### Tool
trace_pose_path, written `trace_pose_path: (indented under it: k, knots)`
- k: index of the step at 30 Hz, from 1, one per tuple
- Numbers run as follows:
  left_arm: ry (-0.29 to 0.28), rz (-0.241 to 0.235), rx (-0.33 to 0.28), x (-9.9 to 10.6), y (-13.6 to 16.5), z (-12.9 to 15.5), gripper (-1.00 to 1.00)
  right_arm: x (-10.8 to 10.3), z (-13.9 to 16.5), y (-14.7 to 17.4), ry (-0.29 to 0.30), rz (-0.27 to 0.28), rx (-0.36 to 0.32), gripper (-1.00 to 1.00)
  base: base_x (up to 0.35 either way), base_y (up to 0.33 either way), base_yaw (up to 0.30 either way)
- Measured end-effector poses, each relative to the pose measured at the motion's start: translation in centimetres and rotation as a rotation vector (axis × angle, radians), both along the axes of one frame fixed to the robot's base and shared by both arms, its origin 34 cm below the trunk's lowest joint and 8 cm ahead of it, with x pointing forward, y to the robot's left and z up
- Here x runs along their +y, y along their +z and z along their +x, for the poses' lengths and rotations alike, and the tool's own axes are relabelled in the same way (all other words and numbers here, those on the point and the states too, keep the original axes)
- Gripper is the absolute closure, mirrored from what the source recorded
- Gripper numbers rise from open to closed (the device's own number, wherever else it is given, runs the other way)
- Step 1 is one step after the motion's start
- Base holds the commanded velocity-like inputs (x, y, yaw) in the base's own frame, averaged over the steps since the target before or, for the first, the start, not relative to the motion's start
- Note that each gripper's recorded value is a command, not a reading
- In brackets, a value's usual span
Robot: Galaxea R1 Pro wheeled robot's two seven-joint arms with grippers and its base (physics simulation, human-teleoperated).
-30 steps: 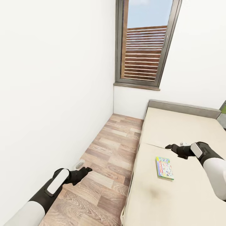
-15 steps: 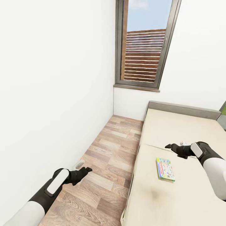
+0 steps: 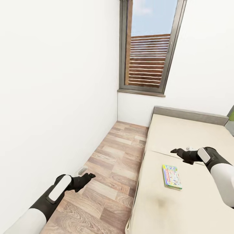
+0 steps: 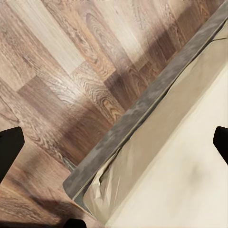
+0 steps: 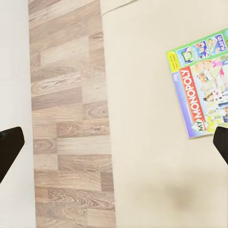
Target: Put all the toys in the child's room - the three board games (two on the bed and one on the table), the two jigsaw puzzles on the table, and the tennis ball on the table - inside the toy box on the table in the child's room.
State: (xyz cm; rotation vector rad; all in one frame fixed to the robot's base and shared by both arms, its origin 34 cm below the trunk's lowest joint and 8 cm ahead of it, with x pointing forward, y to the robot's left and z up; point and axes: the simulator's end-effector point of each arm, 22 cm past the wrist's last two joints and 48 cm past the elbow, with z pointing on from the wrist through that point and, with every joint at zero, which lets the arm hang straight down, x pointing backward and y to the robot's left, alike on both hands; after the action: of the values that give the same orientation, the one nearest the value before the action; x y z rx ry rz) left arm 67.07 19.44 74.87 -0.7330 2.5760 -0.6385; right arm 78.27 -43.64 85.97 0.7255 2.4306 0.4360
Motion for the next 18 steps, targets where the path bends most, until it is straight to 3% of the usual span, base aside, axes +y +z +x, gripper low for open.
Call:
trace_pose_path:
  k: [14, 18]
  knots:
    - [0.0, 0.001, -0.022, 0.1, -0.8, 0.5, -1.0, -0.2, 0.1, -0.6, -0.009, 0.007, -0.022, -1.0, 0.0, 0.0, 0.0]
    - [0.0, 0.001, -0.023, 0.1, -1.3, 0.6, -1.0, -0.1, -0.7, -2.3, -0.026, 0.03, -0.01, -1.0, 0.0, 0.0, 0.0]
